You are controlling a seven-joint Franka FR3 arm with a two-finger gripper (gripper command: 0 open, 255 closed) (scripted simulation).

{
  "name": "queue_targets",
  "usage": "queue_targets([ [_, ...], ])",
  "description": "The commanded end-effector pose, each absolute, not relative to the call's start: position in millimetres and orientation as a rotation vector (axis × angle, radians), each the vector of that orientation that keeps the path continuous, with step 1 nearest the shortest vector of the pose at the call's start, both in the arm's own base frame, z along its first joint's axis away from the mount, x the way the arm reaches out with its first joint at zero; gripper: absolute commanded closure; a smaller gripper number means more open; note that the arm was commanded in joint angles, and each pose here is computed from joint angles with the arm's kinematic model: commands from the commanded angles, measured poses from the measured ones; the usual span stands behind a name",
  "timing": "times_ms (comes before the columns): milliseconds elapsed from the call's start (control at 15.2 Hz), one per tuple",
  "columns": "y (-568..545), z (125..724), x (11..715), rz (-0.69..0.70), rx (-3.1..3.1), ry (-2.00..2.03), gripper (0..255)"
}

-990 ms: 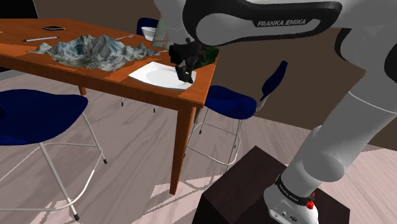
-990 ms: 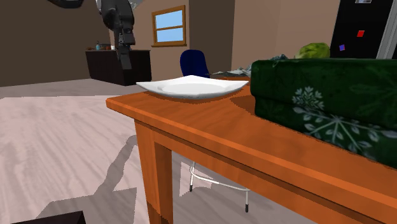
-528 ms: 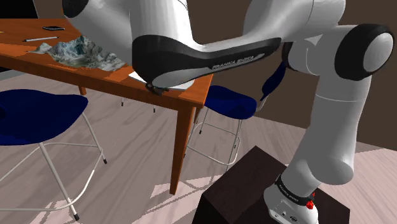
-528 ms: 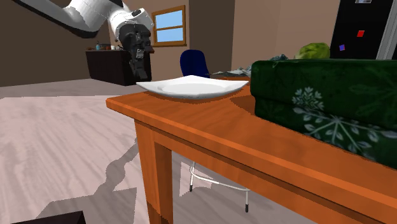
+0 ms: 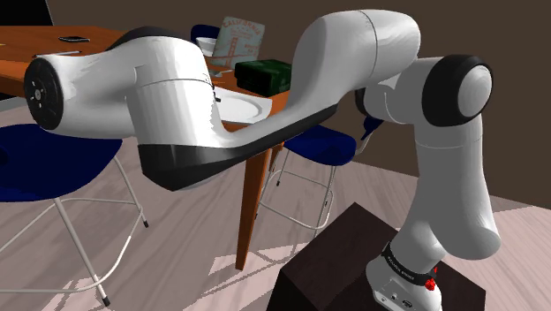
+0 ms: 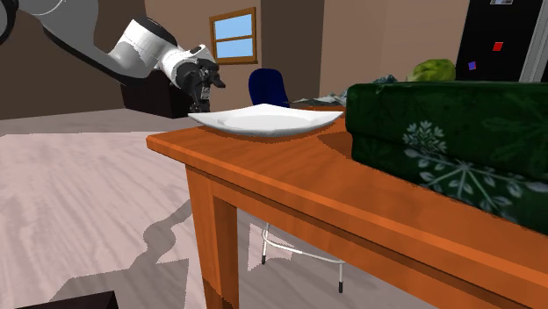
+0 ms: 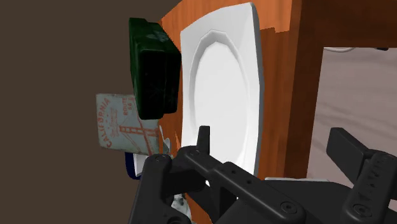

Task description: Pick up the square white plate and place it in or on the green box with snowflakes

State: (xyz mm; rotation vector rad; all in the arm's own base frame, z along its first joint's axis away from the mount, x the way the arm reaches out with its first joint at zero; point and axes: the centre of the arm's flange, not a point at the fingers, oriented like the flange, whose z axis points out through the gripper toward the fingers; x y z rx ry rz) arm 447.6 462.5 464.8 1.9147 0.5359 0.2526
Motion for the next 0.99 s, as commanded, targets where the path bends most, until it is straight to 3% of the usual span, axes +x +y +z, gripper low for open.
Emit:
queue_targets([
  [0,455,461,453,0.254,1.91,0.537,0],
  [726,440,453,460,0.254,1.91,0.537,0],
  [792,440,453,460,0.254,1.91,0.537,255],
  [924,440,453,460,0.254,1.91,0.537,255],
])
